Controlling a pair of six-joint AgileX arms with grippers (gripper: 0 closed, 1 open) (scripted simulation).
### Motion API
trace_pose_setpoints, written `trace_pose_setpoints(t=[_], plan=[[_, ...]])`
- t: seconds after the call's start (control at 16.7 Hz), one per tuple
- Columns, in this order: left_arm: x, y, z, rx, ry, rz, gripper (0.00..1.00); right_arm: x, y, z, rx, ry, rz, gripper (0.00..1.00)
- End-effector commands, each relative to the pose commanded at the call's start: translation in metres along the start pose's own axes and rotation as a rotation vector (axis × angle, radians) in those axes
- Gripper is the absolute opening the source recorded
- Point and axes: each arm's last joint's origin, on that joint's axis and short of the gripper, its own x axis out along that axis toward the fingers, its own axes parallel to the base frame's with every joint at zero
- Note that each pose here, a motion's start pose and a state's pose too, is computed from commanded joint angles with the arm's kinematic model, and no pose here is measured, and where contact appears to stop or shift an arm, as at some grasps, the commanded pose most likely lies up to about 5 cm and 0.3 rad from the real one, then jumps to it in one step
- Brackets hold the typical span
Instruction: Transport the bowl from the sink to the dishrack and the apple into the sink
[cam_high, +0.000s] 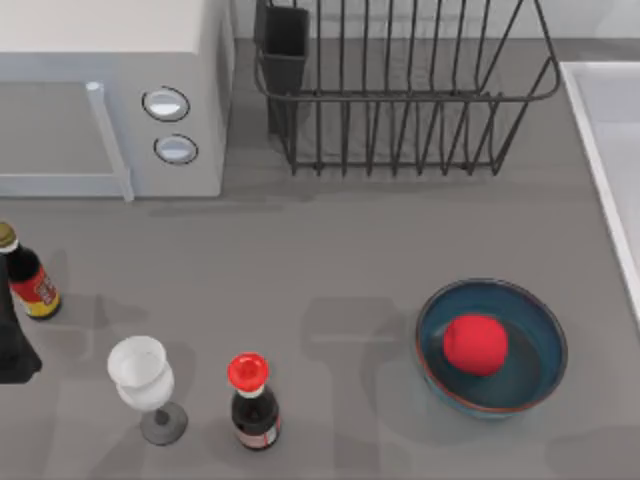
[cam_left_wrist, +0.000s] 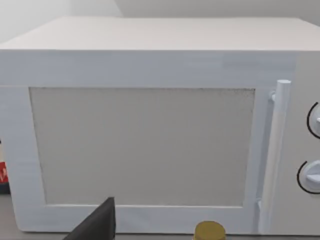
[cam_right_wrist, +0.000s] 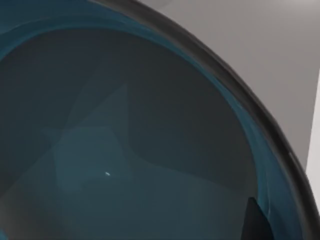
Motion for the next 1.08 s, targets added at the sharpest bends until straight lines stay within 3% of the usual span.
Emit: trace_pose_setpoints(t=[0.3,0.6,0.84,0.96,1.08], plan=[[0.0,0.0,0.0,0.0,0.0,0.0,1.0,0.001,0.003,0.009,-0.012,-0.01,-0.032,0.0],[0.0,0.0,0.0,0.0,0.0,0.0,1.0,0.004,0.036,0.069,-0.101,-0.141,-0.244,0.0],[0.0,0.0,0.0,0.0,0.0,0.0,1.0,0.002,0.109,0.132,-0.184,-0.415,-0.419,0.0],[0.0,0.0,0.0,0.0,0.0,0.0,1.0,-0.003,0.161,0.155,-0.208,-0.602,-0.46,0.0],[0.0,0.0,0.0,0.0,0.0,0.0,1.0,-0.011,0.219,0.169,-0.212,-0.802,-0.455,0.0]])
